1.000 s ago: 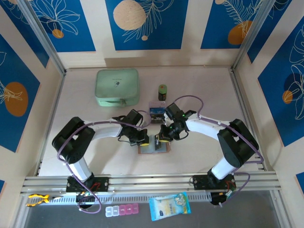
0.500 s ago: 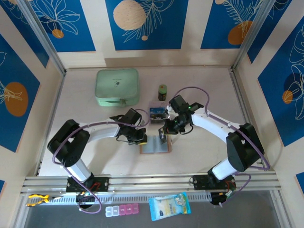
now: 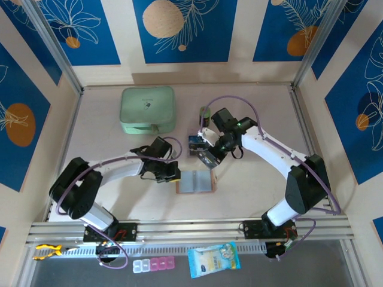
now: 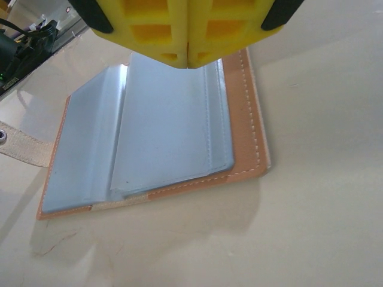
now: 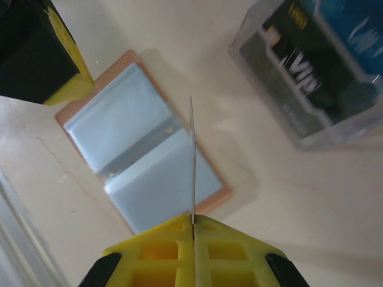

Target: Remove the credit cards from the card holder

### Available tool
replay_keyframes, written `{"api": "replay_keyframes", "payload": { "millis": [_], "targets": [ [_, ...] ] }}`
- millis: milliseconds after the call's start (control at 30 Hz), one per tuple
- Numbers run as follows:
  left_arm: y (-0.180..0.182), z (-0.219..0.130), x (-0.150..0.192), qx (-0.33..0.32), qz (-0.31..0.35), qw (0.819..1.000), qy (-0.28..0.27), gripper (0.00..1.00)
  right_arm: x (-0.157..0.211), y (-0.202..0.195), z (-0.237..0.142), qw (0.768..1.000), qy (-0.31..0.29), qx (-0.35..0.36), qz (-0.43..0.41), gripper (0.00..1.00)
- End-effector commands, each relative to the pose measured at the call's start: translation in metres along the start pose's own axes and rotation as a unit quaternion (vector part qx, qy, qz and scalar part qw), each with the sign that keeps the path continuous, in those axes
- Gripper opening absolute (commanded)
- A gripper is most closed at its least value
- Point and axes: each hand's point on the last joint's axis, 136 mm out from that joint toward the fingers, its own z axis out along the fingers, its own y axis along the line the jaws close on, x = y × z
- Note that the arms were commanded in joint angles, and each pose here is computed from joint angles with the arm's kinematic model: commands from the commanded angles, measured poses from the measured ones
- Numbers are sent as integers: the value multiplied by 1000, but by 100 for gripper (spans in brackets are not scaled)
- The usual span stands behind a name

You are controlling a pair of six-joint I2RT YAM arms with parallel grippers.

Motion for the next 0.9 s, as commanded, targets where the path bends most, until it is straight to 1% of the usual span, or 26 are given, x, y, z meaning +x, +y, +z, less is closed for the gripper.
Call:
{"api": "replay_keyframes", "payload": {
  "millis": [0,200,333,500,700,867],
  "targets": [
    [9,-9,2,-12,1,1000,-5,6,-6,-14,-8,993,20,23,-111,0],
    [16,-20,2,-14,-2,1000,-16,7,-26,-37,-10,985,35,22,-167,0],
    [18,-25,1,-11,-6,1000,-24,7,-40,-54,-7,982,42,23,-180,0],
    [20,-31,1,-9,-10,1000,-28,8,-55,-67,3,980,43,15,-194,0],
    [24,-35,1,-10,-15,999,-33,8,-60,-74,24,978,52,-1,-203,0],
    [27,-36,2,-10,-18,999,-35,8,-57,-75,43,976,61,-15,-209,0]
  ]
}}
